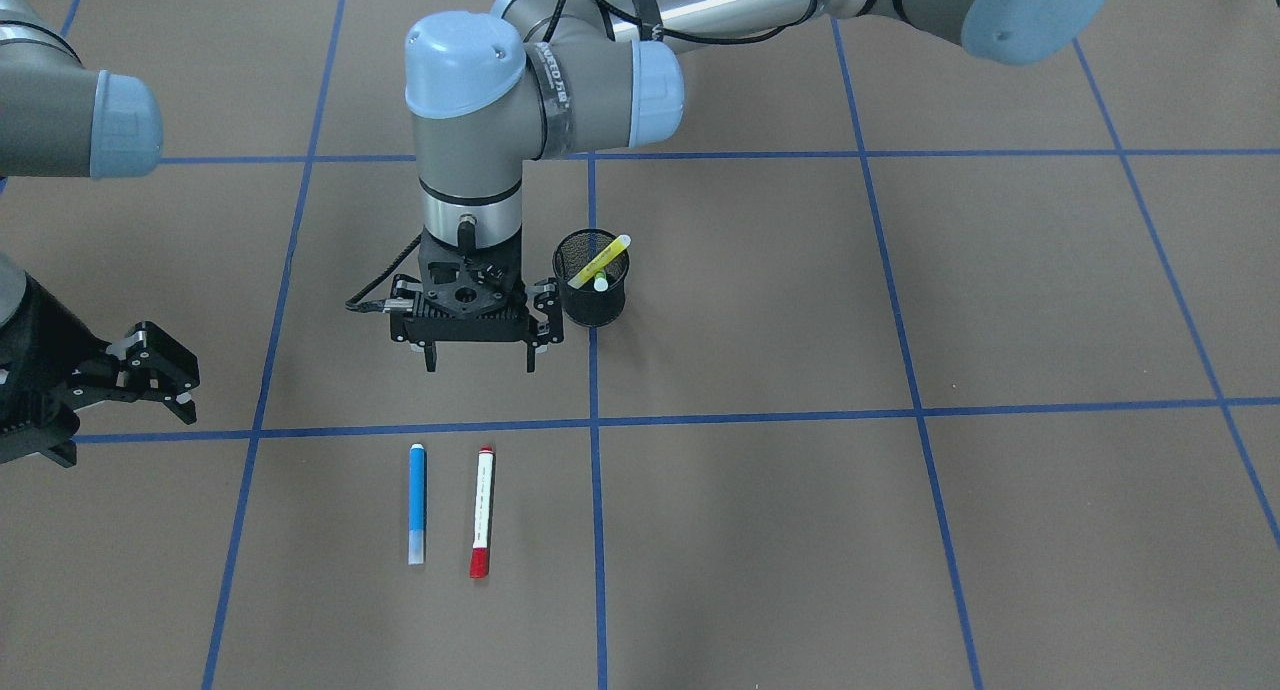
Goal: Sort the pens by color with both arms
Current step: 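Lower the red-capped marker onto the table and open the left gripper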
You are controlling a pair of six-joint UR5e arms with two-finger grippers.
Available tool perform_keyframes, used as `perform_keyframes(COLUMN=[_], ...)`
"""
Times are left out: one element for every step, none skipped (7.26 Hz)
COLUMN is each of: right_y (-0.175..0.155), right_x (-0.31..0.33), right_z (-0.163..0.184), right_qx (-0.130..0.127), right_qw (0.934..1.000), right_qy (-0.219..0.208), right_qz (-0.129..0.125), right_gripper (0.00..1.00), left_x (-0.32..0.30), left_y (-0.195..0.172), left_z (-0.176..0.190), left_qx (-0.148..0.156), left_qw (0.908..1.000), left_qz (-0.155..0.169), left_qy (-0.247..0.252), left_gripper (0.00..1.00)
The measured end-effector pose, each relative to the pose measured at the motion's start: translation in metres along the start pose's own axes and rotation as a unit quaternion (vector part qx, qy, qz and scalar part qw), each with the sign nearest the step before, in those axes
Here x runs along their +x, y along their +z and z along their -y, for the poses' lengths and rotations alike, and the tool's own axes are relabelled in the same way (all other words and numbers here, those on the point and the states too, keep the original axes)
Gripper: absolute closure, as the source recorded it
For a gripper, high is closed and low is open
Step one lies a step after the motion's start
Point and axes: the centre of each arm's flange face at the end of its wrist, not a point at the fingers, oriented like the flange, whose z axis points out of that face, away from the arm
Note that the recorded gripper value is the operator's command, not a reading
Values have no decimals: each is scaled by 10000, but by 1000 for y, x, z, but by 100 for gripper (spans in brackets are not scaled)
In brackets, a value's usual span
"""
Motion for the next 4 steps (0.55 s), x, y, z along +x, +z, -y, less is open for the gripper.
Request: perform_keyframes(right_y=[-3,-6,-6,-4], right_x=[-19,-48,-81,-114], right_z=[1,2,5,8], right_qx=[34,65,74,46], right_qw=[9998,9991,9978,9965], right_qy=[180,387,589,749], right_qz=[78,185,290,360], right_gripper=[1,1,1,1], left_x=[-30,-75,-125,-167], left_y=[-21,-40,-63,-82], left_z=[-1,-5,-11,-12], left_qx=[-180,-297,-359,-394], left_qw=[9998,9993,9977,9948], left_qz=[22,53,197,374], left_qy=[8,197,541,861], left_gripper=[1,1,1,1])
